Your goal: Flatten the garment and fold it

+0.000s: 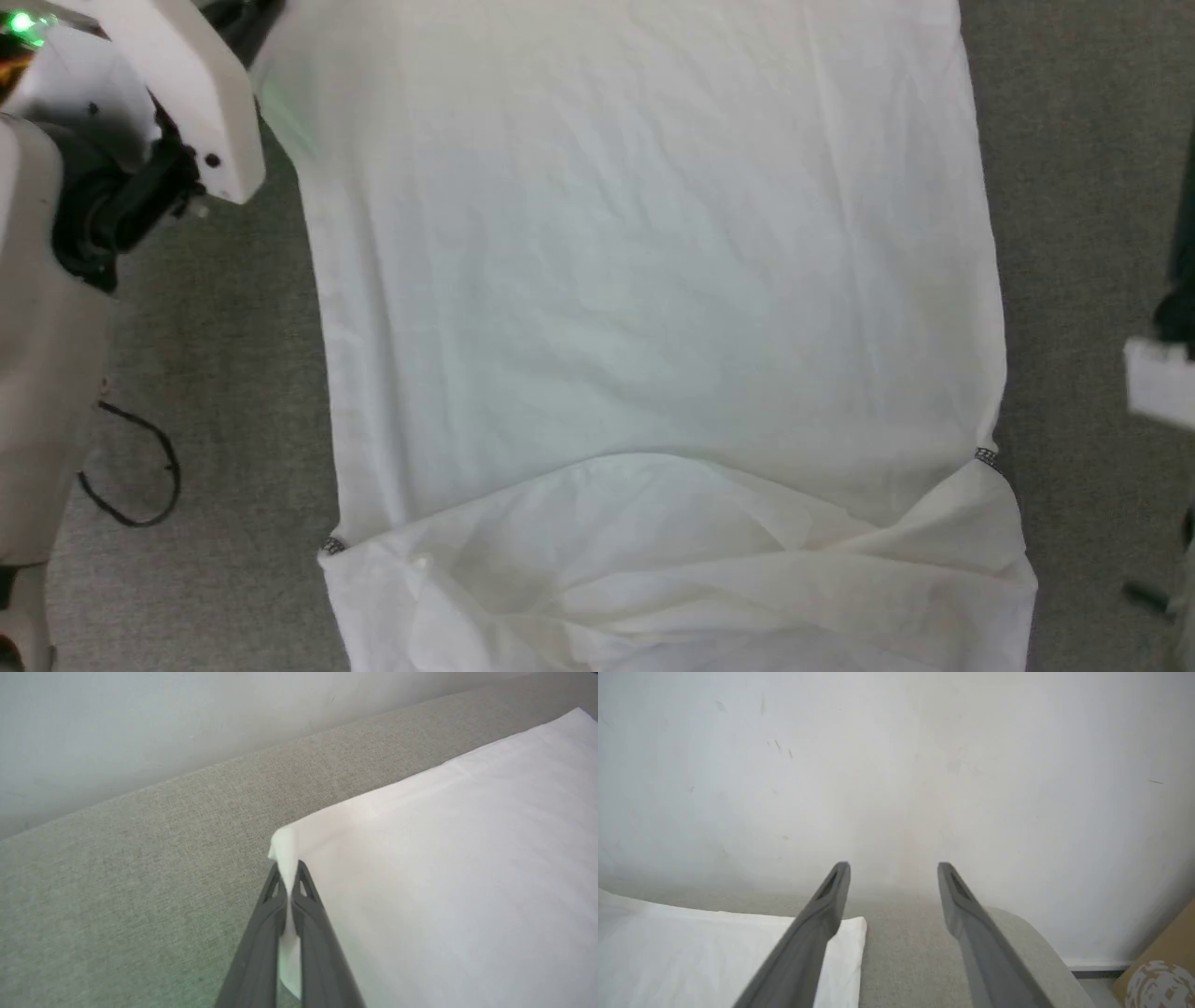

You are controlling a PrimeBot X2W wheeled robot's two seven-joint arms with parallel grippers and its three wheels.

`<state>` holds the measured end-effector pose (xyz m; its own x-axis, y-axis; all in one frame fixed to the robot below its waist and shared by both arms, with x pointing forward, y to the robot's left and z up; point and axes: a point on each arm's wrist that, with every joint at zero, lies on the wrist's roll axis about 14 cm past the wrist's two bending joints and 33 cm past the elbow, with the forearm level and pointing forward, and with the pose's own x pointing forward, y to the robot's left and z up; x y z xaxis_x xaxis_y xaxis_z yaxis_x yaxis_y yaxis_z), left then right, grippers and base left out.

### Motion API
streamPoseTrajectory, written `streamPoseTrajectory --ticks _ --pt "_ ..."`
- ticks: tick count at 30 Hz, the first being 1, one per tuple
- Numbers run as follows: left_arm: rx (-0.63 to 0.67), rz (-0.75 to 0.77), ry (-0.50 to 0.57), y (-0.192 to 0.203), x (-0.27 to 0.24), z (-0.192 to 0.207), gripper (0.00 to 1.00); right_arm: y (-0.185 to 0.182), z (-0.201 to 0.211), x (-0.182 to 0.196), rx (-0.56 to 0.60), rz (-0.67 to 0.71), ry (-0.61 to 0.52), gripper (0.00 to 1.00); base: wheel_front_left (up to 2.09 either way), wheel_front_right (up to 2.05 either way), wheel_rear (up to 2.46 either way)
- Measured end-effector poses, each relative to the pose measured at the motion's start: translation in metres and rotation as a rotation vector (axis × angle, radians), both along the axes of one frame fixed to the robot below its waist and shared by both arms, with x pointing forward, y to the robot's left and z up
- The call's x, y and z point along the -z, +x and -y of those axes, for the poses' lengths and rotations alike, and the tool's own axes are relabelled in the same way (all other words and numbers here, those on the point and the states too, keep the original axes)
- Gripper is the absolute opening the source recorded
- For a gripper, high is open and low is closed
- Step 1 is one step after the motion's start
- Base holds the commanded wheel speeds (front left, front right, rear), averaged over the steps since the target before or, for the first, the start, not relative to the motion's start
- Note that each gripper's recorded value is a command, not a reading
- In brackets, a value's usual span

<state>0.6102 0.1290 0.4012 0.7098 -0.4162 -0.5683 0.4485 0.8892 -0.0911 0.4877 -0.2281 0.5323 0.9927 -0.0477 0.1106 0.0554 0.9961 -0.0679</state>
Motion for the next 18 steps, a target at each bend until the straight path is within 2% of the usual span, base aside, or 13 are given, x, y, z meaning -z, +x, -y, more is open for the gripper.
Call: streamPoseTrajectory --ticks 2,4,6,8,12,18 --pt "-0.004 0.019 -0.020 -0.003 -0.009 0.003 0.00 0.016 -0.012 -0.045 -0.048 0.104 -0.037 1.00 0.00 0.00 0.00" --pt "-0.010 0.035 -0.048 -0.007 -0.019 0.005 0.00 0.031 -0.018 -0.083 -0.084 0.179 -0.017 1.00 0.00 0.00 0.00" --pt "-0.013 0.054 -0.068 -0.010 -0.030 0.008 0.00 0.046 -0.022 -0.106 -0.116 0.191 -0.010 1.00 0.00 0.00 0.00" --pt "-0.019 0.071 -0.071 -0.012 -0.038 0.006 0.00 0.066 -0.025 -0.112 -0.140 0.150 0.016 1.00 0.00 0.00 0.00" --pt "-0.034 0.076 -0.062 -0.017 -0.043 -0.003 0.00 0.108 -0.035 -0.089 -0.171 -0.031 0.102 1.00 0.00 0.00 0.00" --pt "-0.039 0.052 -0.064 -0.020 -0.030 -0.004 0.00 0.149 -0.040 -0.012 -0.131 -0.374 0.132 1.00 0.00 0.00 0.00"
